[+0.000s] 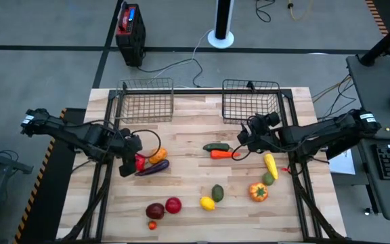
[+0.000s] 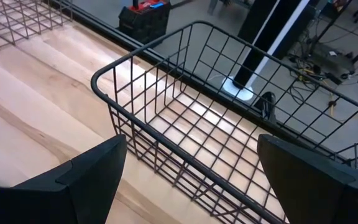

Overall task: Sort produce into baskets
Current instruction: Put the bell pepper into the brown wire basket

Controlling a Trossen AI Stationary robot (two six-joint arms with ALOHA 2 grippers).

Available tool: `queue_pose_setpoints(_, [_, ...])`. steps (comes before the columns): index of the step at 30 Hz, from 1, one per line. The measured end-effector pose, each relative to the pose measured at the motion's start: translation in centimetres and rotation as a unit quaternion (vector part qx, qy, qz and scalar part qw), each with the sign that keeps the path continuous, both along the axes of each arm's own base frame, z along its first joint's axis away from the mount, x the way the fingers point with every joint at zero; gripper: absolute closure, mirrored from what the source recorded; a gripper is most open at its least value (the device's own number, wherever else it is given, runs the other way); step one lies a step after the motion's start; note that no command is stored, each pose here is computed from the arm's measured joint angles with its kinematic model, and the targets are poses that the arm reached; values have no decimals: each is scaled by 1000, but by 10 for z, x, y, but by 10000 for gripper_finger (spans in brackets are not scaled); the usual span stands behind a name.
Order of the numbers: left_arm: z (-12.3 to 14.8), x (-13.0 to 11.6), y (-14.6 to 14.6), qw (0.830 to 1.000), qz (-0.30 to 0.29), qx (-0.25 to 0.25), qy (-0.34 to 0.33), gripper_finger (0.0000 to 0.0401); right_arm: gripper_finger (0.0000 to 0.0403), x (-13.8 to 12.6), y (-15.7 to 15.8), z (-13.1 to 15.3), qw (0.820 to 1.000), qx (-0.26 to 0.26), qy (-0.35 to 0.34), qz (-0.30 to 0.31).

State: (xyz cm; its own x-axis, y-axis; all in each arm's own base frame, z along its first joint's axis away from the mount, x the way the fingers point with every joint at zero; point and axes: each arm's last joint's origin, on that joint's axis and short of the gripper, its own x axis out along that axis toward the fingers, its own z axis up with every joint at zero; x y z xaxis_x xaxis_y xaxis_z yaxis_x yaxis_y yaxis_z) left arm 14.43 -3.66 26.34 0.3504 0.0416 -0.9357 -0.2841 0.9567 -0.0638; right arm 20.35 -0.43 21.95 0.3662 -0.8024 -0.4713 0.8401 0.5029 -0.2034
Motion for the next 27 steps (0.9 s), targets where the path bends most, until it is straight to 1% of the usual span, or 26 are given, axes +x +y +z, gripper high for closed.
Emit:
queue_pose_setpoints(3, [-3, 3, -2, 1000, -5, -7, 13, 196, 48, 1, 0, 0, 1000, 0, -4, 0])
queue_pose_setpoints(7, [-6, 7, -3, 999, -22, 2, 27, 161, 48, 1, 0, 0, 1000, 0, -3, 0])
queue_pose_setpoints(13, [-9, 10, -3, 999, 4, 9, 36, 120, 48, 0, 0, 0, 1000, 0, -3, 0])
queue_pose_setpoints(15, [-10, 9, -3, 999, 11, 1, 42, 112, 48, 1, 0, 0, 1000, 0, -3, 0])
queue_pose_setpoints(18, [-10, 9, -4, 999, -2, -22, 47, 108, 48, 1, 0, 0, 1000, 0, -3, 0])
queue_pose_setpoints(24, [-8, 7, -4, 999, -6, -29, 41, 106, 48, 1, 0, 0, 1000, 0, -4, 0])
queue_pose_setpoints(27, [-6, 6, -5, 998, -10, -41, 36, 92, 48, 1, 0, 0, 1000, 0, -4, 0])
